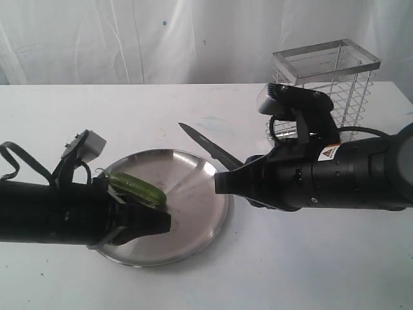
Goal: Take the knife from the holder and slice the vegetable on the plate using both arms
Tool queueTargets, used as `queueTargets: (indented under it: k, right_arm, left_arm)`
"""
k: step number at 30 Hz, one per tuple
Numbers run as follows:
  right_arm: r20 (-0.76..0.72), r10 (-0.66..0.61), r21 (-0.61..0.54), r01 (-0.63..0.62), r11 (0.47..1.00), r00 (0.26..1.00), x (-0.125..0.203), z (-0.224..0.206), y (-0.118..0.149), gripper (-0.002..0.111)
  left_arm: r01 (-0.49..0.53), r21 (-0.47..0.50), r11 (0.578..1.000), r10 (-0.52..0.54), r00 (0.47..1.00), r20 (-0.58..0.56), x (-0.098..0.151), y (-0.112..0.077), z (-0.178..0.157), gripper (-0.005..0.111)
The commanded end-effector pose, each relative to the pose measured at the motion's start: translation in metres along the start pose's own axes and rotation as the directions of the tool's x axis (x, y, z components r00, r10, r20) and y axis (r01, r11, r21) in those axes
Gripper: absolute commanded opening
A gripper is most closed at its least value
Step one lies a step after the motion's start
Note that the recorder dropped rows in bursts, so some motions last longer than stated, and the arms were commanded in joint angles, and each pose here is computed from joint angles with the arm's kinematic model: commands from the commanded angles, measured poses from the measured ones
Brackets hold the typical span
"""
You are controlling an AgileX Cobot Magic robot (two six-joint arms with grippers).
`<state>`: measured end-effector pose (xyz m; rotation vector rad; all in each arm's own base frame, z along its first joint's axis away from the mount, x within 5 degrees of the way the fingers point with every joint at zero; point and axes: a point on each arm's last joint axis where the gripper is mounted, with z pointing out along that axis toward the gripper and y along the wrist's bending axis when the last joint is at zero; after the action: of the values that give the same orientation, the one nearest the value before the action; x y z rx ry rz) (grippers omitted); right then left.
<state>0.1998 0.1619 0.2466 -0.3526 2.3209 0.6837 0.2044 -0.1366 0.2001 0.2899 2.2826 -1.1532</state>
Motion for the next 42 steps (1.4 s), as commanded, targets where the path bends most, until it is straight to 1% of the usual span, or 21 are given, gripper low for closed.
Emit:
queueTargets:
  k: [1,5,8,12,15,17,19,20,22,23,25,27,29,30,31,33,35,37,39,41,42]
  right_arm:
    - [0.009,0.012,-0.001,-0.012,1.0,1.0,-0.002,-0.001,0.0,0.0]
    - [0.028,0.014,0.003,-0.014,1.0,1.0,-0.004,-0.001,-0.001,0.0]
    - [0.076,0.019,0.014,-0.02,1.0,0.997,-0.008,-0.001,-0.002,0.0]
    - [0.133,0.032,0.025,-0.035,0.999,0.991,-0.013,-0.002,-0.003,0.0]
    - [0.142,0.036,0.026,-0.04,0.999,0.989,-0.014,-0.002,-0.004,0.0]
    - [0.14,0.034,0.026,-0.038,0.999,0.99,-0.014,-0.002,-0.003,0.0]
    - [0.138,0.034,0.026,-0.038,0.999,0.99,-0.014,-0.002,-0.003,0.0]
    - [0.138,0.034,0.026,-0.038,0.999,0.99,-0.014,-0.002,-0.003,0.0]
    - [0.136,0.033,0.027,-0.037,0.999,0.99,-0.013,-0.001,-0.004,0.0]
    - [0.136,0.025,0.028,-0.029,0.999,0.99,-0.013,-0.001,-0.004,0.0]
    - [0.129,0.025,0.028,-0.029,0.999,0.991,-0.013,-0.001,-0.004,0.0]
    - [0.114,0.026,0.028,-0.03,0.999,0.993,-0.011,0.001,-0.004,0.0]
    - [0.096,0.025,0.028,-0.028,0.999,0.995,-0.009,0.003,-0.004,0.0]
    - [0.083,0.026,0.028,-0.028,0.999,0.996,-0.008,0.004,-0.004,0.0]
    - [0.077,0.026,0.028,-0.029,0.999,0.997,-0.008,0.004,-0.004,0.0]
    - [0.059,0.021,0.028,-0.023,0.999,0.998,-0.006,0.006,-0.005,0.0]
    - [0.046,-0.024,0.028,0.023,0.999,0.999,-0.005,0.006,-0.004,0.0]
    - [0.039,-0.04,0.027,0.039,0.999,0.998,-0.004,0.006,-0.004,0.0]
    - [0.041,-0.038,0.026,0.037,0.999,0.998,-0.005,0.006,-0.004,0.0]
    - [0.049,-0.039,0.023,0.038,0.999,0.998,-0.007,0.005,-0.003,0.0]
    - [0.056,-0.042,0.023,0.041,0.999,0.998,-0.009,0.005,-0.002,0.0]
  left_arm:
    - [0.0,-0.014,1.0,0.001,1.0,0.023,-0.018,0.003,0.014,0.0]
    - [-0.039,0.094,0.995,0.037,0.999,0.026,-0.037,-0.005,0.026,0.0]
    - [-0.027,0.103,0.994,0.019,0.997,0.077,-0.055,-0.015,0.023,0.0]
    - [0.064,-0.113,0.992,-0.04,0.977,0.209,-0.076,-0.008,0.011,0.0]
    - [0.128,-0.304,0.944,-0.042,0.961,0.273,-0.076,0.01,0.003,0.0]
    - [0.248,-0.441,0.863,-0.091,0.933,0.347,-0.072,0.027,-0.007,0.0]
    - [0.47,-0.508,0.722,-0.197,0.843,0.501,-0.065,0.045,-0.02,0.0]
    - [0.569,-0.505,0.649,-0.234,0.781,0.58,-0.06,0.052,-0.028,0.0]
    - [0.715,-0.439,0.544,-0.285,0.649,0.705,-0.054,0.062,-0.042,0.0]
    - [0.744,-0.409,0.528,-0.265,0.602,0.753,-0.052,0.066,-0.049,0.0]
    - [0.726,-0.388,0.569,-0.168,0.564,0.809,-0.054,0.072,-0.063,0.0]
    - [0.631,-0.399,0.665,-0.024,0.552,0.833,-0.066,0.077,-0.076,0.0]
    - [0.393,-0.488,0.779,0.172,0.615,0.77,-0.083,0.074,-0.085,0.0]
    - [0.229,-0.543,0.808,0.277,0.665,0.693,-0.09,0.069,-0.084,0.0]
    - [0.07,-0.578,0.813,0.373,0.7,0.609,-0.095,0.065,-0.082,0.0]
    - [-0.249,-0.588,0.77,0.544,0.738,0.399,-0.096,0.053,-0.072,0.0]
    - [-0.412,-0.508,0.756,0.597,0.751,0.28,-0.089,0.045,-0.061,0.0]
    - [-0.482,-0.369,0.794,0.581,0.78,0.231,-0.077,0.033,-0.049,0.0]
    - [-0.484,-0.276,0.831,0.54,0.82,0.189,-0.064,0.025,-0.037,0.0]
    - [-0.404,-0.222,0.887,0.444,0.878,0.177,-0.05,0.023,-0.024,0.0]
    - [-0.318,-0.171,0.932,0.347,0.921,0.179,-0.037,0.021,-0.009,0.0]
